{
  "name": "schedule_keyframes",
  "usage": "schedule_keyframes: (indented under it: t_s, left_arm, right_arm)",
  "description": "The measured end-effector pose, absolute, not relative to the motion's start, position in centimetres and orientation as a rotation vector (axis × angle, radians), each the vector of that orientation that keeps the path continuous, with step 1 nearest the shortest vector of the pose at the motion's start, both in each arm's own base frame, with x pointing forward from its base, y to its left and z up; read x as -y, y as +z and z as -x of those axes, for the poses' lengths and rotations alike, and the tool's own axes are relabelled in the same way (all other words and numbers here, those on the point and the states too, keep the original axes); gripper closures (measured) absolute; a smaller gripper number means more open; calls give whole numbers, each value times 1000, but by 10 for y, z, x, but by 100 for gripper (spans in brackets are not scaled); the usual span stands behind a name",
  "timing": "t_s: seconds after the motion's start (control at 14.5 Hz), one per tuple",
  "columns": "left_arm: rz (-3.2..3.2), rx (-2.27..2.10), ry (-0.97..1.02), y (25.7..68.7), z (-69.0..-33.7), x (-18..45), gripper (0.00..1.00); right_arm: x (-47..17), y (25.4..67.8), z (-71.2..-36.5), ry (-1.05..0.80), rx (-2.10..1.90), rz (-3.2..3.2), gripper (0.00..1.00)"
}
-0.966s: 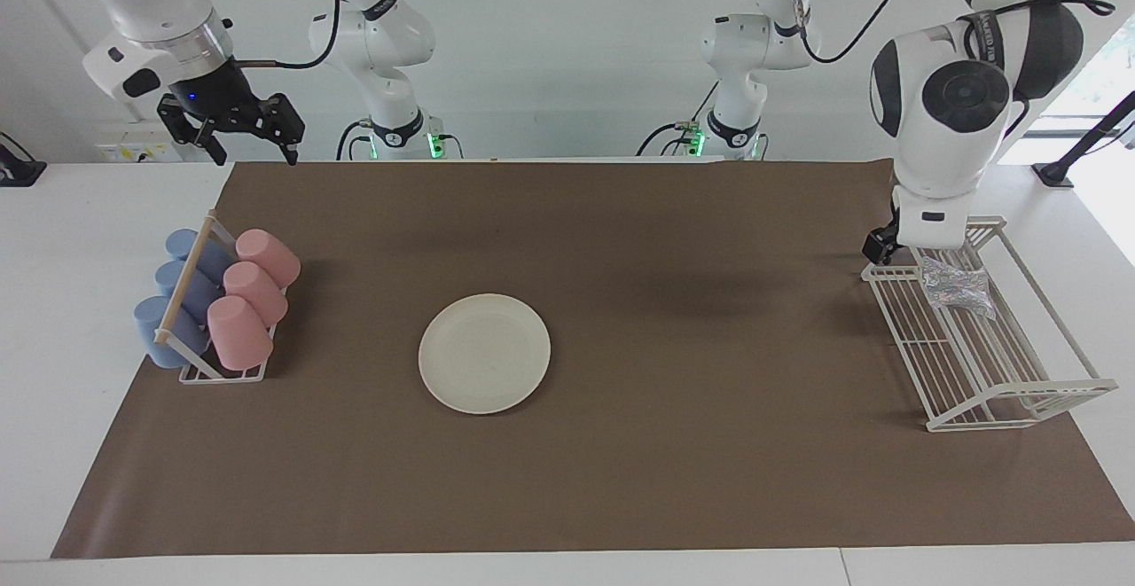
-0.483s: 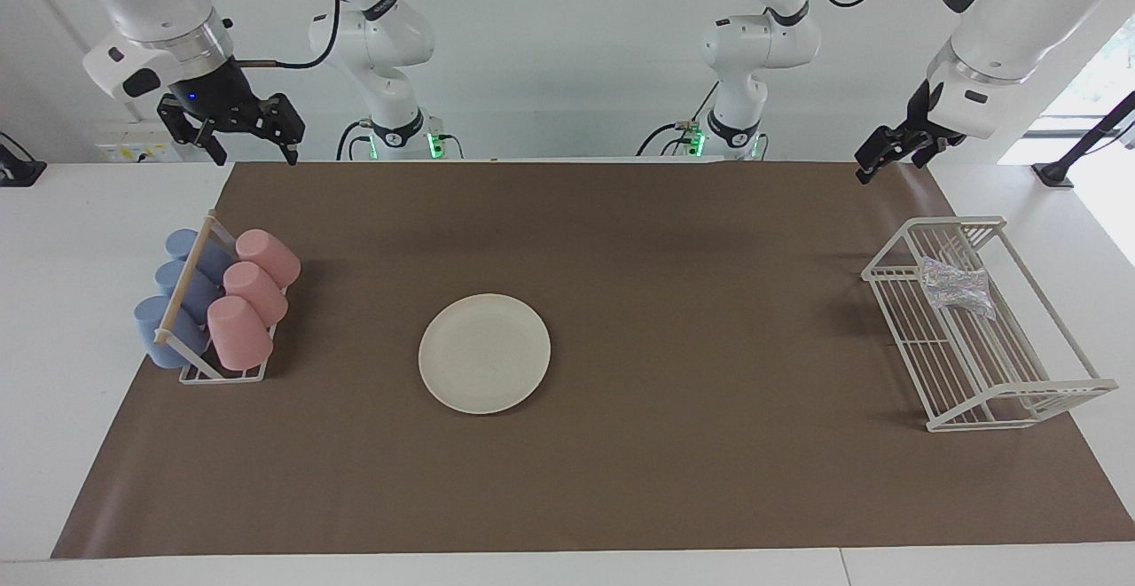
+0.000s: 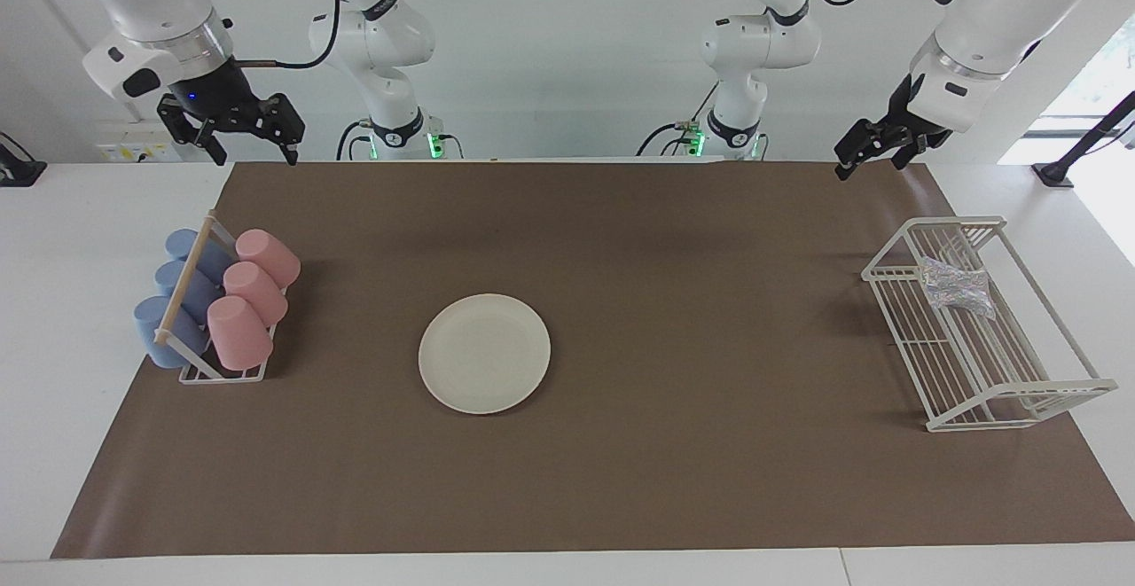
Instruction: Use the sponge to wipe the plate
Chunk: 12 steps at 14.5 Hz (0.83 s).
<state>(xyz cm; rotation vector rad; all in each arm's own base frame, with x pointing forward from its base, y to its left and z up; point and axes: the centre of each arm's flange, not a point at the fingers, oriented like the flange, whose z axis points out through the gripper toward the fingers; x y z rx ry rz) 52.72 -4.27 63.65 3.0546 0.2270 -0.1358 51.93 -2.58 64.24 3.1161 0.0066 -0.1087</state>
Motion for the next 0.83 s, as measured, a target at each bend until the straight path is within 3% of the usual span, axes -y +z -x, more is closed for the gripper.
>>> schedule_keyframes:
  t_s: [0.28, 0.83]
  left_arm:
    - [-3069, -229, -62, 639, -536, 29, 0]
    - [-3101, -144, -101, 622, -541, 35, 0]
  right_arm:
    - [26, 642, -519, -109, -7, -3116, 0]
    - [26, 642, -519, -109, -7, -3116, 0]
